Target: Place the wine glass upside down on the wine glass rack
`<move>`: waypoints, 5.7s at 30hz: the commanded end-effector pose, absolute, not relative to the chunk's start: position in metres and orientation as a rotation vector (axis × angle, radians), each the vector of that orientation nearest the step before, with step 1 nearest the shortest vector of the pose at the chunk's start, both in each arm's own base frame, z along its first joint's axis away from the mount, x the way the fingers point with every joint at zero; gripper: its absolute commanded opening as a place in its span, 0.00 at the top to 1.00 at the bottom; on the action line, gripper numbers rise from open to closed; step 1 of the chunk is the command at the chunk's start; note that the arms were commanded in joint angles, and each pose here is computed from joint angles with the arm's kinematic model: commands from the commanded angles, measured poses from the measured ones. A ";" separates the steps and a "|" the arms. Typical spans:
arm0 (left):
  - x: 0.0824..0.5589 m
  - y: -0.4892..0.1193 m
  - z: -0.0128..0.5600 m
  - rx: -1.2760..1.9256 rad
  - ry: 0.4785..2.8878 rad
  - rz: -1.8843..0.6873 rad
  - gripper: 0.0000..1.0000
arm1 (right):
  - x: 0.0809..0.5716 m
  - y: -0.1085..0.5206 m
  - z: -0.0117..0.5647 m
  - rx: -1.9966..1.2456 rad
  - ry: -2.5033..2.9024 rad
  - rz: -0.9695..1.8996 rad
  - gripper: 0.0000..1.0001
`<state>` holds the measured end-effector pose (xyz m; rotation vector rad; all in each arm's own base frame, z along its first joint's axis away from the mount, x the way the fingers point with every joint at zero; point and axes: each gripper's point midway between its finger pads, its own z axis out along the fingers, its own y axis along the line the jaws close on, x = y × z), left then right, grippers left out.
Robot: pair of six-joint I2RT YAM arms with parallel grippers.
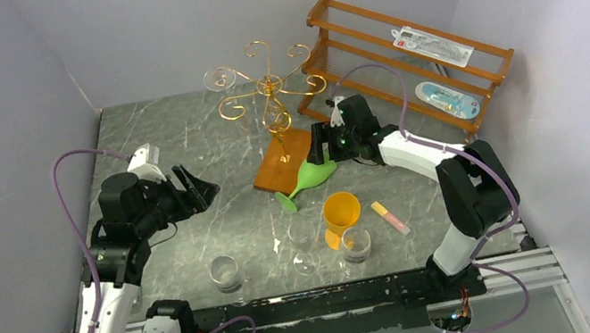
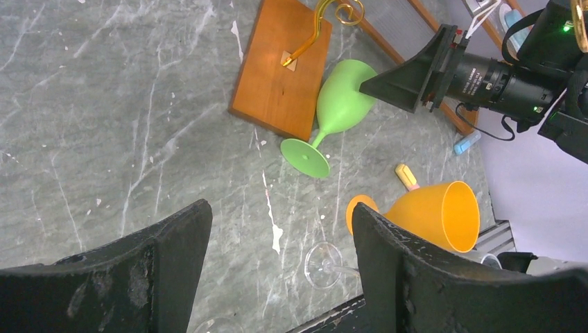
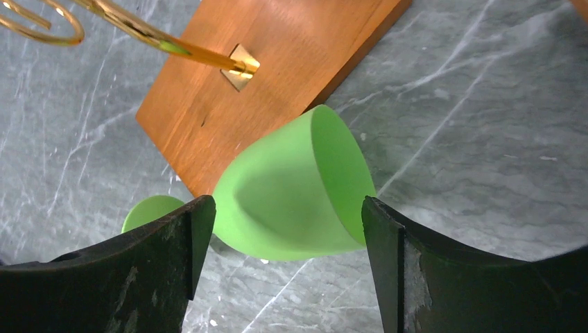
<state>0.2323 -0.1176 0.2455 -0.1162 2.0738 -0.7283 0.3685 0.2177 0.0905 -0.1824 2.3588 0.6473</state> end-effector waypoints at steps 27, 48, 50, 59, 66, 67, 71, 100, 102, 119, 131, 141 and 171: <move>0.224 -0.123 0.241 -0.108 2.098 -0.773 0.22 | 0.319 0.251 0.097 -0.234 2.404 1.061 0.78; 0.217 -0.119 0.266 -0.156 2.066 -0.781 0.16 | 0.281 0.241 0.240 -0.274 1.935 1.173 1.00; 0.216 -0.119 0.271 -0.164 2.053 -0.789 0.15 | 0.274 0.235 0.254 -0.278 1.877 1.149 1.00; 0.212 -0.126 0.297 -0.242 1.992 -0.889 0.03 | 0.246 0.224 0.301 -0.360 1.716 1.110 1.00; 0.208 -0.121 0.318 -0.335 1.909 -0.928 0.03 | 0.213 0.238 0.336 -0.514 1.552 1.100 1.00; 0.207 -0.120 0.320 -0.349 1.901 -0.929 0.04 | 0.208 0.242 0.341 -0.534 1.536 1.100 1.00; 0.204 -0.113 0.325 -0.439 1.876 -0.931 0.03 | 0.186 0.266 0.356 -0.612 1.484 1.137 1.00; 0.166 -0.084 0.397 -1.006 1.449 -1.299 0.13 | 0.145 0.396 0.455 -0.553 1.006 0.910 1.00; 0.174 -0.093 0.395 -1.017 1.458 -1.356 0.10 | 0.142 0.399 0.460 -0.531 0.972 0.912 1.00; 0.226 -0.104 0.425 -1.099 1.297 -1.566 0.32 | 0.127 0.417 0.457 -0.458 0.915 1.078 1.00; 0.236 -0.101 0.445 -1.080 1.194 -1.624 0.89 | 0.118 0.427 0.442 -0.511 0.908 1.118 1.00; 0.230 -0.079 0.468 -0.770 1.181 -1.234 0.95 | 0.120 0.417 0.411 -0.546 1.130 1.154 0.73; 0.193 -0.164 0.442 0.692 0.946 -0.693 0.95 | 0.152 0.418 0.469 -0.158 1.672 1.716 0.27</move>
